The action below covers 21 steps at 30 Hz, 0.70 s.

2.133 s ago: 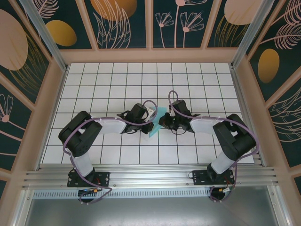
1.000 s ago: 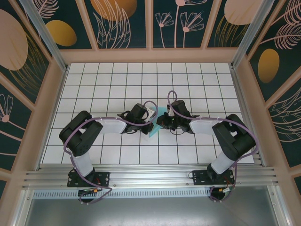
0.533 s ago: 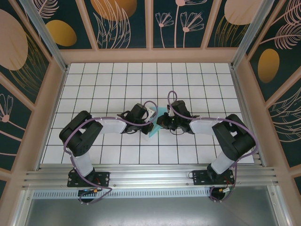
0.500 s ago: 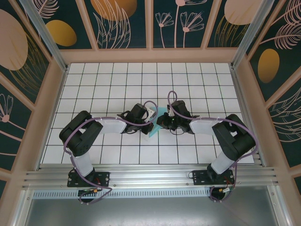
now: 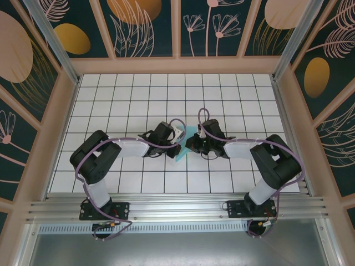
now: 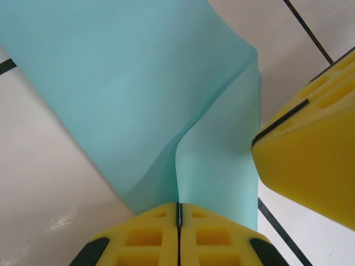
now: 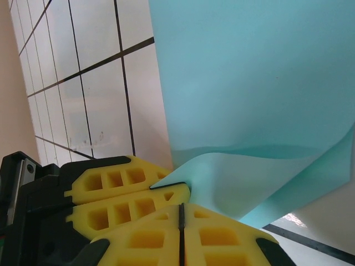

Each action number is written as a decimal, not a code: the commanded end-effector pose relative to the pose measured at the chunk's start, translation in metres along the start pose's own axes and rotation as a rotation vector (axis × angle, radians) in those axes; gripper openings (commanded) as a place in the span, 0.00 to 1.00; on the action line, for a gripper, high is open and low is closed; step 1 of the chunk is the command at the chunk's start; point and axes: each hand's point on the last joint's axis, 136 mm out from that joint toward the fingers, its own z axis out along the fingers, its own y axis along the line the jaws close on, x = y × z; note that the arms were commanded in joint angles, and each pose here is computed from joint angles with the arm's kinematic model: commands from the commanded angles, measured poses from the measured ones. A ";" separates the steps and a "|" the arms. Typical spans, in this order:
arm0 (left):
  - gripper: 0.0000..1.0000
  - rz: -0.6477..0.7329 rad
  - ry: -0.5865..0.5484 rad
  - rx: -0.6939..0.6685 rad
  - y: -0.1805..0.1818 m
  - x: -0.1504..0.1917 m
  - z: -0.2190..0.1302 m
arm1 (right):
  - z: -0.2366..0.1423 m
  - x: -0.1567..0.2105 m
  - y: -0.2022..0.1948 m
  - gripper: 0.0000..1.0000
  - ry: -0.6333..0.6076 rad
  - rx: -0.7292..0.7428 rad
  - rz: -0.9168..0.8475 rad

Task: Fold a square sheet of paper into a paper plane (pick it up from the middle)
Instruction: Third fold the triangle at the center of the table.

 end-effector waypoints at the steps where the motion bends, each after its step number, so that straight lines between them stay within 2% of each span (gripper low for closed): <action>1: 0.09 0.004 0.004 -0.017 0.004 -0.001 0.002 | -0.005 0.000 0.009 0.10 -0.019 -0.026 -0.010; 21: 0.09 0.007 0.007 -0.013 0.003 -0.001 0.003 | 0.014 0.002 0.001 0.10 0.020 -0.014 0.002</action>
